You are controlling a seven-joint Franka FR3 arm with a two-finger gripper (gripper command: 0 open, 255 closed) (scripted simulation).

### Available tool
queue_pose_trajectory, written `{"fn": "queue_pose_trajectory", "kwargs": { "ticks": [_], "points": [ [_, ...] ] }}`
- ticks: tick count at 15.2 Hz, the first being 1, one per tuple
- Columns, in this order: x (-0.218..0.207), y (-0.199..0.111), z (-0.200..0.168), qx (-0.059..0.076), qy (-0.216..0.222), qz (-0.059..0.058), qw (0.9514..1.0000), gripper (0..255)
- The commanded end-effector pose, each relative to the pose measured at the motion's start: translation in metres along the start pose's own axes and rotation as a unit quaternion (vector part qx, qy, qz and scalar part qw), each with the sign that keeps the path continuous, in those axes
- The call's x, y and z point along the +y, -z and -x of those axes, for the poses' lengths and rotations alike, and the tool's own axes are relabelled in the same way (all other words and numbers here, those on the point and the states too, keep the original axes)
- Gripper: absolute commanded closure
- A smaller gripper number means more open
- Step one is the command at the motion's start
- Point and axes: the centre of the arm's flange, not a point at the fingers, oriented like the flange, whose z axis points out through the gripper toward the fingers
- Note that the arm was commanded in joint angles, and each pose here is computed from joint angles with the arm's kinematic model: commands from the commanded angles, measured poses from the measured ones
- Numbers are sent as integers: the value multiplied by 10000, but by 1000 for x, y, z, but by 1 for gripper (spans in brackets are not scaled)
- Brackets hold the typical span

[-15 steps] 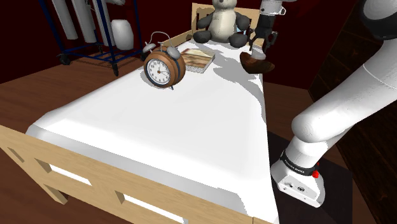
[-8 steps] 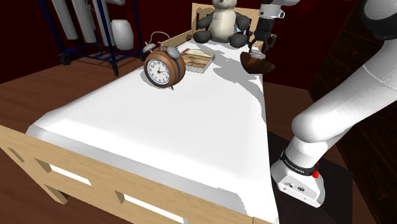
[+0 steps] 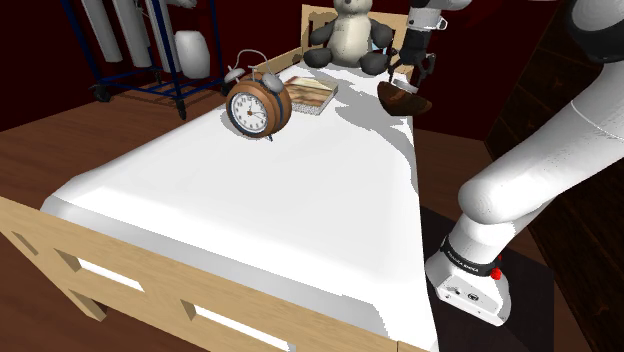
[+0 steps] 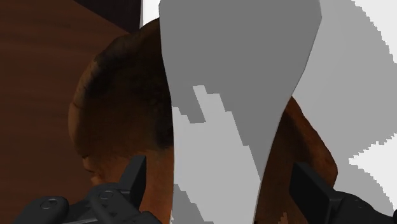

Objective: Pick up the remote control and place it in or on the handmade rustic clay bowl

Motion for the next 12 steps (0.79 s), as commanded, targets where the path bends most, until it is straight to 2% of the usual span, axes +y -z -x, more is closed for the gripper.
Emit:
{"fn": "queue_pose_trajectory", "kwargs": {
  "ticks": [1, 4, 12],
  "points": [
    [0, 13, 0, 0, 0, 1, 10000, 0],
    [0, 50, 0, 0, 0, 1, 10000, 0],
    [0, 50, 0, 0, 0, 1, 10000, 0]
  ]
}}
